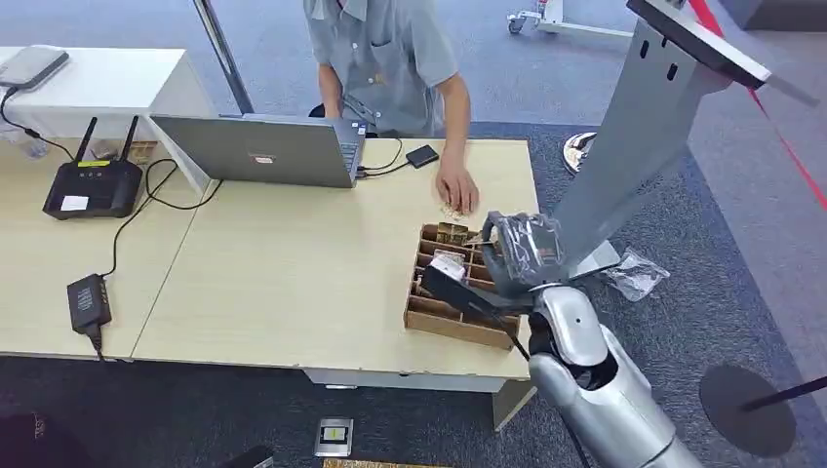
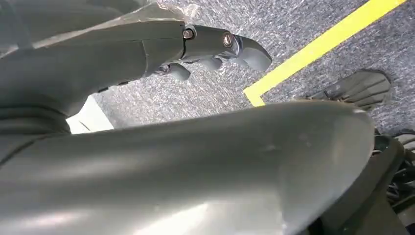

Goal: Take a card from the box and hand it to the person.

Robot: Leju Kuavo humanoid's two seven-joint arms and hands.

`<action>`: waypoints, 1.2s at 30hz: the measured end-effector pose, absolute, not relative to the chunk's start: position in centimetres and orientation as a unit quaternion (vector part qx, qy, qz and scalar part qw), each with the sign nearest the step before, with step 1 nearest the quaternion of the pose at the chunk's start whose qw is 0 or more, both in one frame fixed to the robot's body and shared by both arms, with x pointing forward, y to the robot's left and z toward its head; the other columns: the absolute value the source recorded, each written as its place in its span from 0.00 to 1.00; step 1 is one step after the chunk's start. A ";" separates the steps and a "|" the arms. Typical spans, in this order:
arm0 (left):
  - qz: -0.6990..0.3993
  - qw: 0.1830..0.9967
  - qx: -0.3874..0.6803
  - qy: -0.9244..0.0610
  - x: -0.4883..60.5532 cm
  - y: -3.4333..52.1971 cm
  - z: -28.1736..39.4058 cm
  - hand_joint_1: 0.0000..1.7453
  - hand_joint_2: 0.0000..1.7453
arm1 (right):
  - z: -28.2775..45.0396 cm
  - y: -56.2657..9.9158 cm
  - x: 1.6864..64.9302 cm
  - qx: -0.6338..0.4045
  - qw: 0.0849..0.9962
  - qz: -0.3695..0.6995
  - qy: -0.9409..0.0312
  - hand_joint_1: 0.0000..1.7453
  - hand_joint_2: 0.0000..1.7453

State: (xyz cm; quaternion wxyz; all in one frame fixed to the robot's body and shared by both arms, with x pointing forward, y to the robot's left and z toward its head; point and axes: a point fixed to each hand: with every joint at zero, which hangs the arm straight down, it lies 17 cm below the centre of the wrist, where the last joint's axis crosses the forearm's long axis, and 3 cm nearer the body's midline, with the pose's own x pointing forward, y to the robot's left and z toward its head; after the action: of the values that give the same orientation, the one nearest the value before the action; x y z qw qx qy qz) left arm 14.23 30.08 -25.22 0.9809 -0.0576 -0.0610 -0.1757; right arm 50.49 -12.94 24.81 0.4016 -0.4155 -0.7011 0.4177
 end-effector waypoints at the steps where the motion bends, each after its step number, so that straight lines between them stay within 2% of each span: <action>1: -0.176 0.981 -0.058 -0.061 14.2 30.1 -25.2 0.00 0.00 | 25.3 -12.7 50.3 -0.414 0.397 0.415 -0.706 1.00 1.00; 14: -0.182 0.980 -0.057 -0.060 14.6 30.0 -25.1 0.00 0.00 | 27.4 -10.4 49.5 -0.380 0.362 0.408 -0.747 1.00 1.00; 36: -0.186 0.979 -0.056 -0.061 14.8 29.9 -25.1 0.00 0.00 | 26.2 -6.9 50.6 -0.343 0.375 0.429 -0.747 1.00 1.00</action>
State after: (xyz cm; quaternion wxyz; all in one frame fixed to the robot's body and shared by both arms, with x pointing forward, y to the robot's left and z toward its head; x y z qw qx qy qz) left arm 14.76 29.86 -25.07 0.9790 -0.0564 -0.0608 -0.1860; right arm 50.63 -6.92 26.18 0.3746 -0.3432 -0.7471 0.4287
